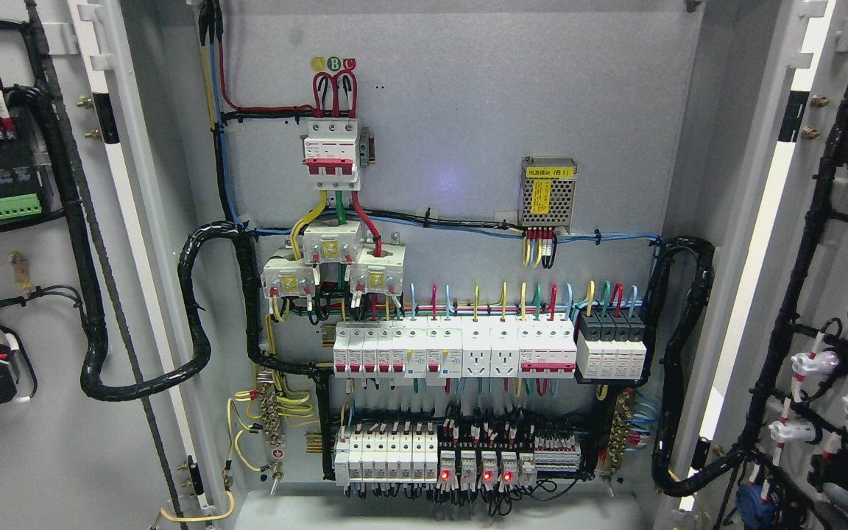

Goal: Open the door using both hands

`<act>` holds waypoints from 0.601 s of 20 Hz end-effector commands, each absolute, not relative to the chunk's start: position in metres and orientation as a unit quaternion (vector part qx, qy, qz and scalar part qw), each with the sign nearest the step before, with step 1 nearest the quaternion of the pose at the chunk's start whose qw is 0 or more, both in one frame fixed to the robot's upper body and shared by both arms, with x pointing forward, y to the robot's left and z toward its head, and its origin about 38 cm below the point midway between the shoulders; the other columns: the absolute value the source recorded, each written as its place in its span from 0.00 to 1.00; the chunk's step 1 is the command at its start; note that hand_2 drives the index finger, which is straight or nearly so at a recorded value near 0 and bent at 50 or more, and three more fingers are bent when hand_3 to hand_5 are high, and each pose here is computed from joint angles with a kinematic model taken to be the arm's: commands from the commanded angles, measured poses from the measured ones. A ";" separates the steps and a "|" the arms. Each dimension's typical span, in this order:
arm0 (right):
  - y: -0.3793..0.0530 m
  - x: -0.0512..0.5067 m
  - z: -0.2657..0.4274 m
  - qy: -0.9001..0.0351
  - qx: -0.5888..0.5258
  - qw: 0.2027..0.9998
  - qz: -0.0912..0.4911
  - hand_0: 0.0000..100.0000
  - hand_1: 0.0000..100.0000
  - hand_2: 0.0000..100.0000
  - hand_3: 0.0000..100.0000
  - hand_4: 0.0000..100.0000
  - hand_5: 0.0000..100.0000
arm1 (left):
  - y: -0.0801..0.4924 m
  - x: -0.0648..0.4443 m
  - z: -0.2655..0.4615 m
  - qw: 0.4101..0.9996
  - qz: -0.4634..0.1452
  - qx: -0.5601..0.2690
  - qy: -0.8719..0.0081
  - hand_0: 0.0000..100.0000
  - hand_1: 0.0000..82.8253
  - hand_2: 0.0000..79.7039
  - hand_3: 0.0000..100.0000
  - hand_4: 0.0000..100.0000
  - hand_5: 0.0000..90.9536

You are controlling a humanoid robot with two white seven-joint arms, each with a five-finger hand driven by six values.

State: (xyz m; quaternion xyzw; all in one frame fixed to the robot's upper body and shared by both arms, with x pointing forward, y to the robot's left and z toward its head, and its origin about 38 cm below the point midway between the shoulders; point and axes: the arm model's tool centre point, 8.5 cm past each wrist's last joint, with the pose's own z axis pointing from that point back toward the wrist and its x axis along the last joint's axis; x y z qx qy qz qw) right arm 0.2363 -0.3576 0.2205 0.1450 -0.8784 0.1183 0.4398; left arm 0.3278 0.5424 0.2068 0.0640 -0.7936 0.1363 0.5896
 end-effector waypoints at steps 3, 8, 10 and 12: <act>-0.380 0.230 0.214 -0.888 0.105 0.440 0.076 0.00 0.00 0.00 0.00 0.00 0.00 | 0.520 0.316 0.213 0.593 0.100 0.047 -0.798 0.00 0.00 0.00 0.00 0.00 0.00; -0.391 0.225 0.216 -0.894 0.083 0.435 0.063 0.00 0.00 0.00 0.00 0.00 0.00 | 0.508 0.307 0.212 0.596 0.085 0.037 -0.798 0.00 0.00 0.00 0.00 0.00 0.00; -0.395 0.222 0.216 -0.896 0.074 0.435 0.057 0.00 0.00 0.00 0.00 0.00 0.00 | 0.502 0.302 0.212 0.597 0.079 0.031 -0.798 0.00 0.00 0.00 0.00 0.00 0.00; -0.400 0.216 0.214 -0.893 0.067 0.441 0.055 0.00 0.00 0.00 0.00 0.00 0.00 | 0.500 0.296 0.211 0.600 0.075 0.030 -0.796 0.00 0.00 0.00 0.00 0.00 0.00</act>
